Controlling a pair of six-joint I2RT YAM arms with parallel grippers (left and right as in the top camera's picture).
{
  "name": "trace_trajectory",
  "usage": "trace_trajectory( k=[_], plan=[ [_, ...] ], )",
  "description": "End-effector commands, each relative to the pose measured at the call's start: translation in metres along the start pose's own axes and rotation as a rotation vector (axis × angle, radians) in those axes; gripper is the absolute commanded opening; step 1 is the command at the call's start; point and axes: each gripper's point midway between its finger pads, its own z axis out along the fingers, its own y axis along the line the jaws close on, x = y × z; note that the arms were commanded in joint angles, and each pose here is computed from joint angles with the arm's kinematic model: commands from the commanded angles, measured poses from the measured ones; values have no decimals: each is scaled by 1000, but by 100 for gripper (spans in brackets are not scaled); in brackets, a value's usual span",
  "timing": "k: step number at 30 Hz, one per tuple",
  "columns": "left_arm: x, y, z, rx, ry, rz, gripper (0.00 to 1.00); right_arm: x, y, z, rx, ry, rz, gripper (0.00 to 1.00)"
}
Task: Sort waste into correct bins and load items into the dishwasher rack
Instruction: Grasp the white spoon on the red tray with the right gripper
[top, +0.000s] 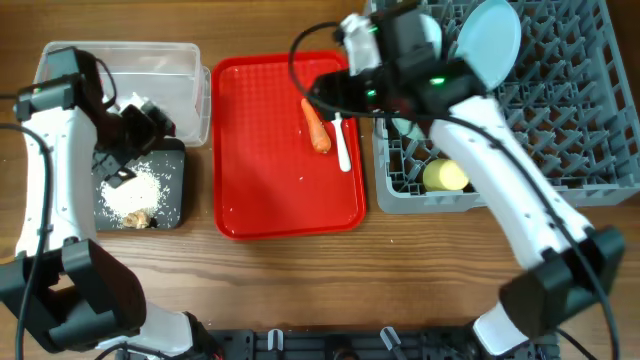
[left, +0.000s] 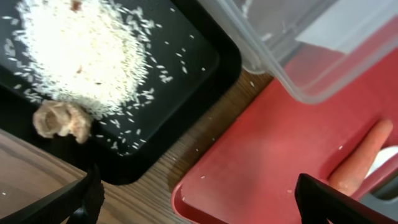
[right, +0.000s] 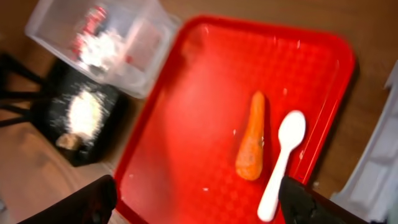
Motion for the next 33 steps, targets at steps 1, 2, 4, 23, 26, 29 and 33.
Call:
trace_trajectory(
  k=[1, 2, 4, 23, 26, 29, 33],
  plan=[
    [12, -21, 1, 22, 10, 56, 100, 23, -23, 48, 152, 81, 89, 82],
    [14, -26, 2, 25, 8, 71, 100, 29, -24, 58, 155, 105, 90, 81],
    [19, -35, 3, 32, 7, 103, 100, 44, -33, 79, 171, 160, 126, 73],
    [55, -87, 12, 6, -41, 325, 100, 110, -107, 149, 406, 309, 300, 32],
    [53, -85, 12, -4, -48, 324, 100, 120, -117, 161, 436, 324, 313, 32],
    [53, -85, 12, -4, -48, 324, 100, 123, -119, 164, 439, 330, 313, 32],
    [53, -85, 12, -6, -46, 324, 100, 126, -118, 167, 426, 343, 309, 17]
  ],
)
